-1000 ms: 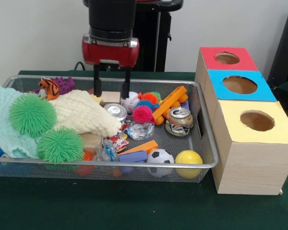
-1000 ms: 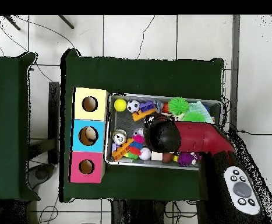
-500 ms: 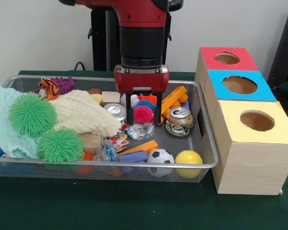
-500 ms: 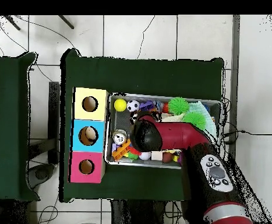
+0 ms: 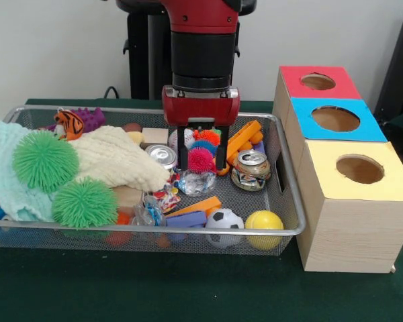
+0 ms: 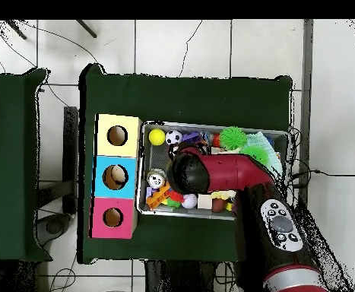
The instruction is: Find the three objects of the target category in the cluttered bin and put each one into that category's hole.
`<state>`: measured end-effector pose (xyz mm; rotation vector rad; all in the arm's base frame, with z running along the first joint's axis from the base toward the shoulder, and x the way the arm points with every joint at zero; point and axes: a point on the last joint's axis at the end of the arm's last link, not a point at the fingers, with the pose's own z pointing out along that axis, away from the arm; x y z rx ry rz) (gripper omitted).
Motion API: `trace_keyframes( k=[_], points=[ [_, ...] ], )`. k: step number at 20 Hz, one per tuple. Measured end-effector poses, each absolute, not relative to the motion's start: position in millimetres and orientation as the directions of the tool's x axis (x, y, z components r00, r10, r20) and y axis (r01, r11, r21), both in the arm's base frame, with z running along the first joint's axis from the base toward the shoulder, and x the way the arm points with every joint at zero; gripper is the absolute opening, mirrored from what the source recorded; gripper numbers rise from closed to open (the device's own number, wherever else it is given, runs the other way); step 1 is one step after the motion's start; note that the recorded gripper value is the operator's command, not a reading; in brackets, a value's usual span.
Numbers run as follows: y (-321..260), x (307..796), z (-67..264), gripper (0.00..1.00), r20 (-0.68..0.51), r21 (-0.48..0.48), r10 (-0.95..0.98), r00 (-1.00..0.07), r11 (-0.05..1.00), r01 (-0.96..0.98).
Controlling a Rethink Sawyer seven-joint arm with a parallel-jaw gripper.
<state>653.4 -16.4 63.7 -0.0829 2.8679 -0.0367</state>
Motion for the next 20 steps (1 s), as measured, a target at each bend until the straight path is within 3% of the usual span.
trace_keyframes(
  k=[12, 20],
  points=[
    [-40, 693, 111, 1.00, -0.293, -0.092, -0.060, -0.954, 0.995, -0.035],
    [-56, 720, 112, 1.00, -0.339, -0.137, -0.091, -0.936, 0.989, -0.047]
  ],
)
